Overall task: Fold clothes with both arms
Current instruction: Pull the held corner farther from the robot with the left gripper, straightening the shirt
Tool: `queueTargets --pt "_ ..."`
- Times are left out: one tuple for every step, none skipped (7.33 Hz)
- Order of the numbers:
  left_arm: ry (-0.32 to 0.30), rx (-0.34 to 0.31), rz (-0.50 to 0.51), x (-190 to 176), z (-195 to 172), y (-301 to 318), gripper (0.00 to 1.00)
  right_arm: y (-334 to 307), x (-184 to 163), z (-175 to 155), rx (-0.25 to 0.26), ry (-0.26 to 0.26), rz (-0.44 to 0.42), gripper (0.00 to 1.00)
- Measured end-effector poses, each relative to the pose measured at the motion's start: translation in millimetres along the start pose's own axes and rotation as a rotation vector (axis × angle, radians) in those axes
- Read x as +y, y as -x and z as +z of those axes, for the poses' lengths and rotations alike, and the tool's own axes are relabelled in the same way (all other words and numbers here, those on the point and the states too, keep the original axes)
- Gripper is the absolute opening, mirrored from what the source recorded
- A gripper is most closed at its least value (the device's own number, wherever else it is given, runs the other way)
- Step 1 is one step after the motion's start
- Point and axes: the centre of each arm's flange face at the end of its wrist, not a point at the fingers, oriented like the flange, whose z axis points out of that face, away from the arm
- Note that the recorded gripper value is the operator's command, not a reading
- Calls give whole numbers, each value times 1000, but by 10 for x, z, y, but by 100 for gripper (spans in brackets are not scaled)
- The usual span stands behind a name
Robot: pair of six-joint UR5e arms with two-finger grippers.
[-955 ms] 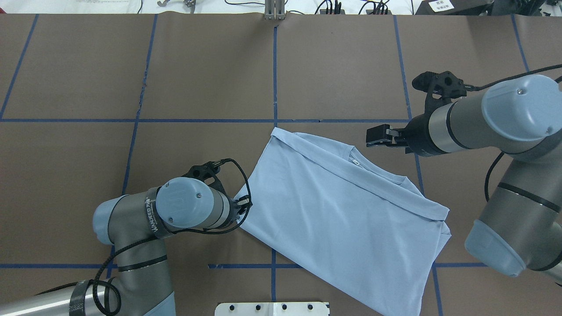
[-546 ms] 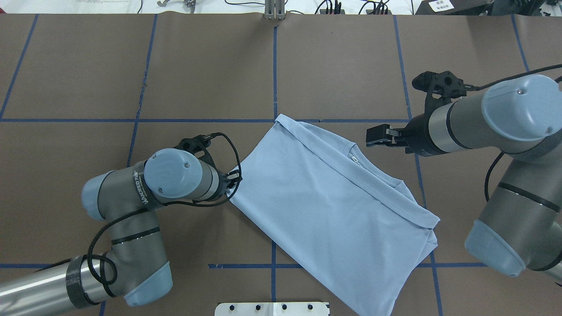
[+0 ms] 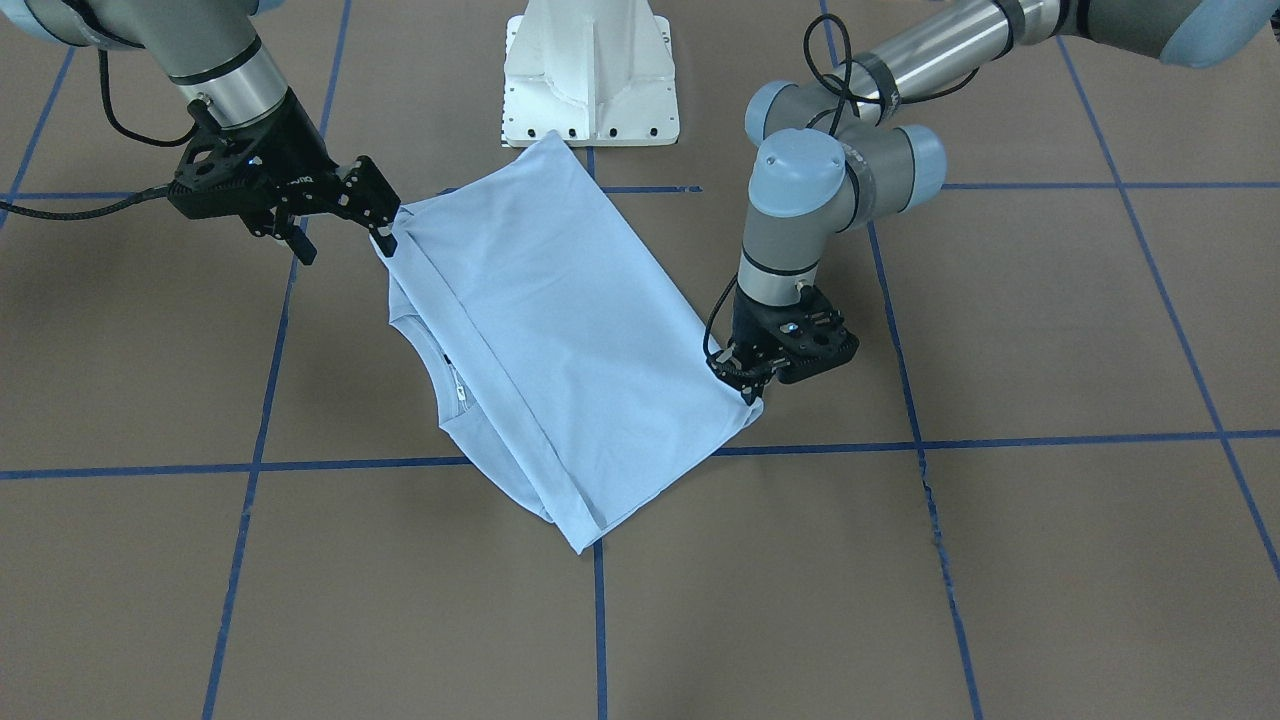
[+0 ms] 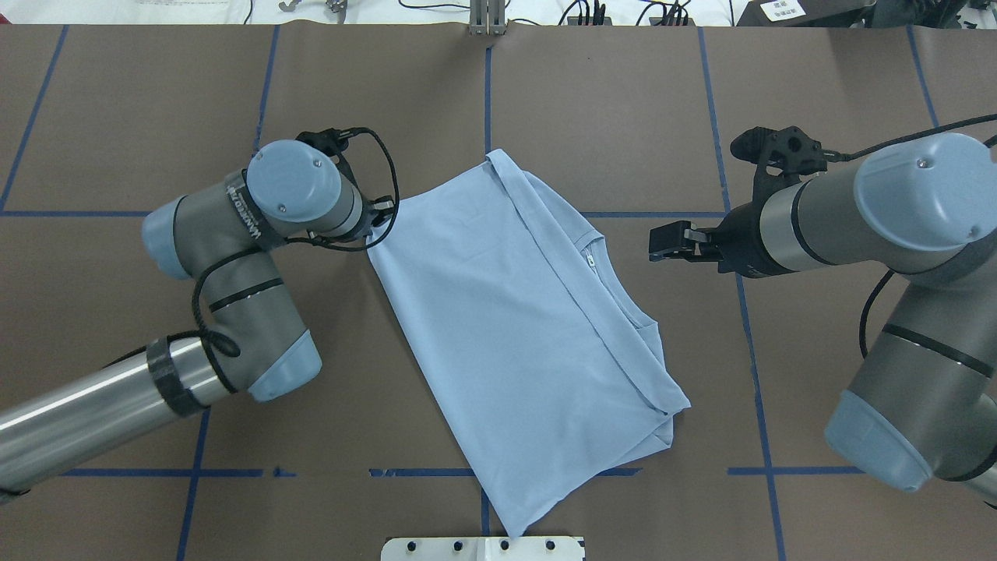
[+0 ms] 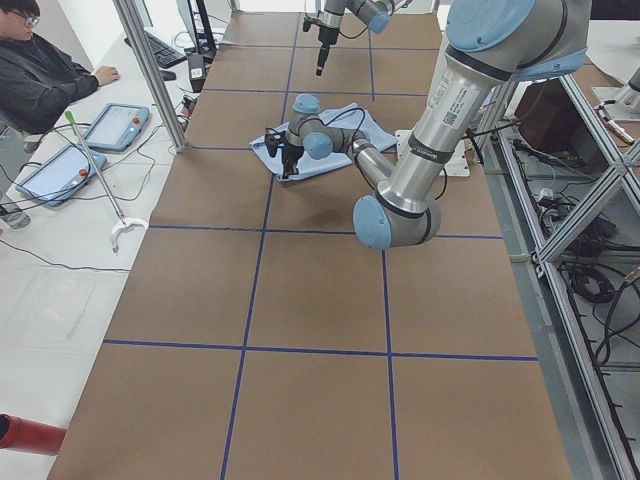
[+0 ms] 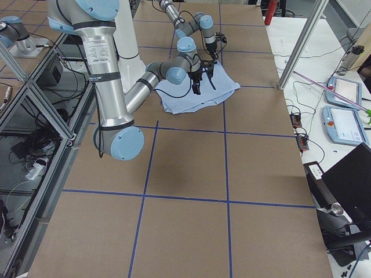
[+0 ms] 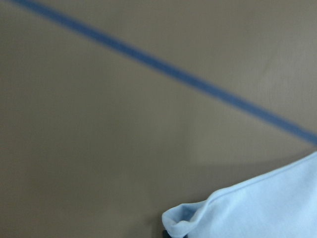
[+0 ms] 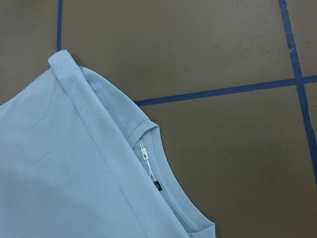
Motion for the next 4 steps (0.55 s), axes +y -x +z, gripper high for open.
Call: queueTargets --pt "-29 16 26 -302 103 -155 0 0 1 4 0 0 0 100" --pt "-59 41 54 -533 217 -321 0 -2 1 8 1 1 0 100" --pt "-98 68 81 -686 339 -527 0 -3 0 11 2 1 1 100" --pt "-136 97 103 -782 420 -696 0 -4 0 13 2 1 1 100"
